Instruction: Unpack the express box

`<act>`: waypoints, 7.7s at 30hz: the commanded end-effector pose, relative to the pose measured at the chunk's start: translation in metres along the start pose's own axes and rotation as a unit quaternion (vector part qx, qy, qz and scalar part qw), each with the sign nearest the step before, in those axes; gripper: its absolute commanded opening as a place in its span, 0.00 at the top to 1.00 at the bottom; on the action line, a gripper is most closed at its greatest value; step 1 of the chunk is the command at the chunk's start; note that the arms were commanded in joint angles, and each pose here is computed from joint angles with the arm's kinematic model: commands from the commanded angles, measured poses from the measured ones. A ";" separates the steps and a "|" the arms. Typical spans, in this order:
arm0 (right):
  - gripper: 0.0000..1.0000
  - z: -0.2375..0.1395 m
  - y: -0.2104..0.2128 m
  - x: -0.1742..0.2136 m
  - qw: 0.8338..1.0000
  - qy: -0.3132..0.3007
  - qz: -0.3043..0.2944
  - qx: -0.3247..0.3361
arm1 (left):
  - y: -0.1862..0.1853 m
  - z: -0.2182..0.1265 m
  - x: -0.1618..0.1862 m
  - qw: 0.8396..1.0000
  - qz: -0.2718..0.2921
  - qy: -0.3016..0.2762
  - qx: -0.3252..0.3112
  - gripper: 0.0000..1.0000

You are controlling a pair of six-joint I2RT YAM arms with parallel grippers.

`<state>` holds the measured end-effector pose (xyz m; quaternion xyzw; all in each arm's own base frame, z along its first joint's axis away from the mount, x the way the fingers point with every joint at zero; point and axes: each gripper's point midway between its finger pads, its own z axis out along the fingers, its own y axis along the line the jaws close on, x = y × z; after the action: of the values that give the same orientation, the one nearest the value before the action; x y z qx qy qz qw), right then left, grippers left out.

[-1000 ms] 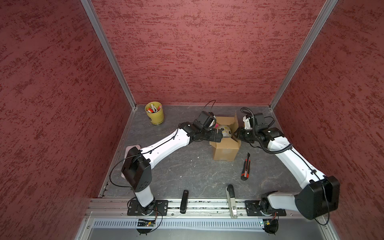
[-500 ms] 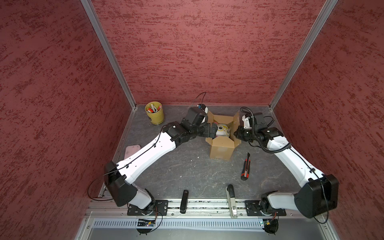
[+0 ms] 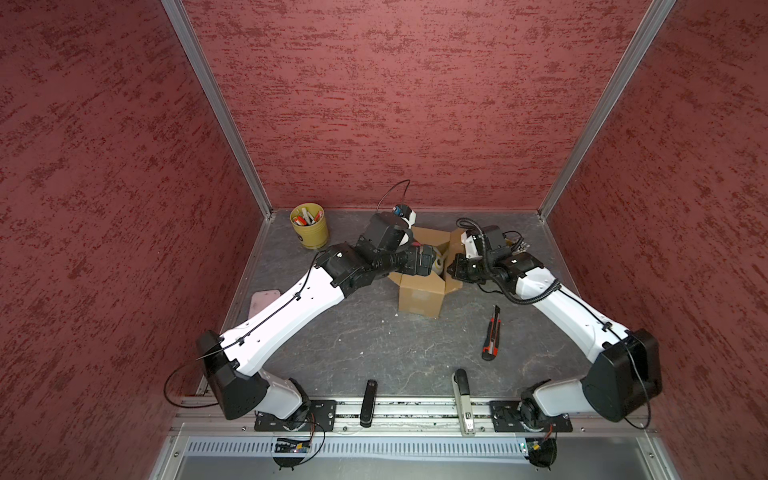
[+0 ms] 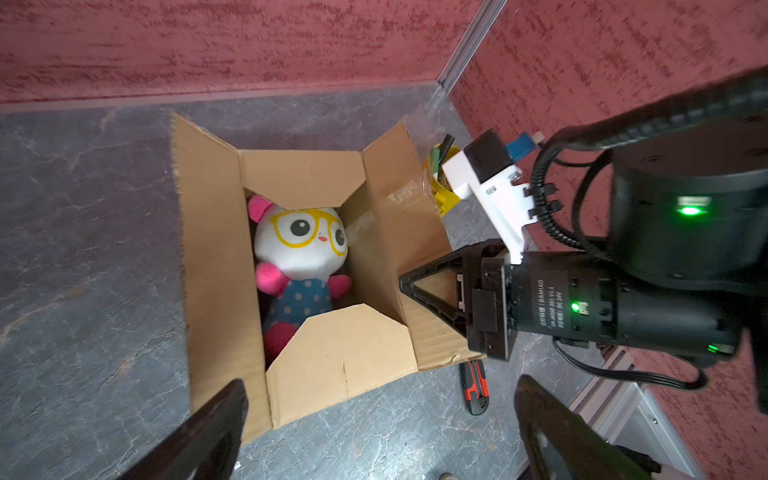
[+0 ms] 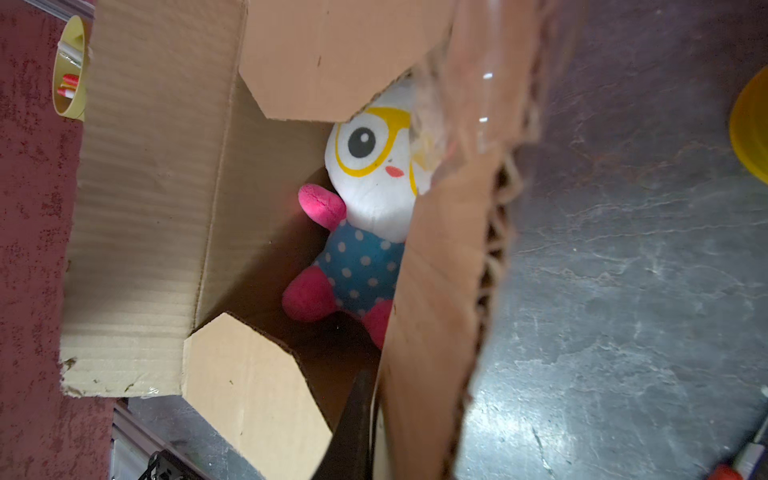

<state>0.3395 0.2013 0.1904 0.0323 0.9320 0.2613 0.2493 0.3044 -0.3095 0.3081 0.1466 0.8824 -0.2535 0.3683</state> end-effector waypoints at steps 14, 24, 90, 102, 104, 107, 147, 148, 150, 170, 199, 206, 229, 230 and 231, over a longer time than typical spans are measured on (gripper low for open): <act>0.86 0.005 0.029 0.015 1.000 0.008 -0.017 -0.020 | 0.070 0.081 0.048 0.992 -0.003 0.075 -0.100 0.00; 0.87 0.011 0.025 0.019 1.000 0.017 -0.016 -0.014 | 0.092 0.072 0.040 0.987 0.008 0.051 -0.151 0.00; 0.66 -0.019 -0.039 0.004 0.992 -0.015 0.002 0.125 | 0.140 0.116 0.100 0.980 -0.074 0.098 -0.155 0.63; 0.68 0.053 -0.020 0.004 0.998 0.030 -0.010 0.045 | 0.123 0.101 0.110 0.981 -0.145 0.076 -0.104 0.62; 0.68 0.059 -0.011 0.000 0.999 0.029 -0.015 0.023 | 0.118 0.095 0.112 0.980 -0.159 0.070 -0.098 0.61; 0.68 0.067 0.001 -0.007 0.999 0.033 -0.023 0.000 | 0.109 0.085 0.117 0.978 -0.179 0.060 -0.091 0.55; 0.63 0.031 -0.031 -0.075 1.000 -0.020 0.001 0.009 | 0.175 -0.024 0.181 0.947 -0.282 0.005 -0.153 0.62; 0.62 0.038 -0.030 -0.073 1.000 -0.011 0.002 -0.002 | 0.173 -0.018 0.187 0.947 -0.285 0.007 -0.149 0.63; 0.62 0.049 -0.027 -0.070 1.000 0.002 0.000 -0.029 | 0.167 -0.007 0.191 0.947 -0.289 0.004 -0.138 0.63; 0.63 0.116 0.038 -0.059 0.970 0.078 -0.021 -0.228 | 0.048 0.069 0.191 0.973 -0.226 -0.054 0.009 0.63; 0.40 -0.077 0.008 -0.034 0.990 -0.091 -0.004 0.110 | 0.080 -0.081 0.040 0.999 -0.015 0.003 -0.045 0.00; 0.36 -0.057 0.019 0.031 0.995 -0.056 0.030 0.077 | 0.063 -0.039 0.010 0.989 0.124 0.071 -0.028 0.00; 0.30 0.000 0.006 0.083 0.996 -0.012 0.070 0.048 | 0.112 0.048 0.097 0.916 0.291 0.237 -0.142 0.00; 0.30 0.001 0.005 0.084 0.996 -0.011 0.071 0.049 | 0.114 0.051 0.097 0.913 0.296 0.237 -0.151 0.00; 0.30 0.001 0.006 0.084 0.996 -0.011 0.070 0.048 | 0.117 0.053 0.098 0.907 0.305 0.240 -0.161 0.00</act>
<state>0.2643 0.2175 0.1558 0.1040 0.9398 0.2214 0.2387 0.3122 -0.2373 0.1734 0.3870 0.8953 0.0198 0.2199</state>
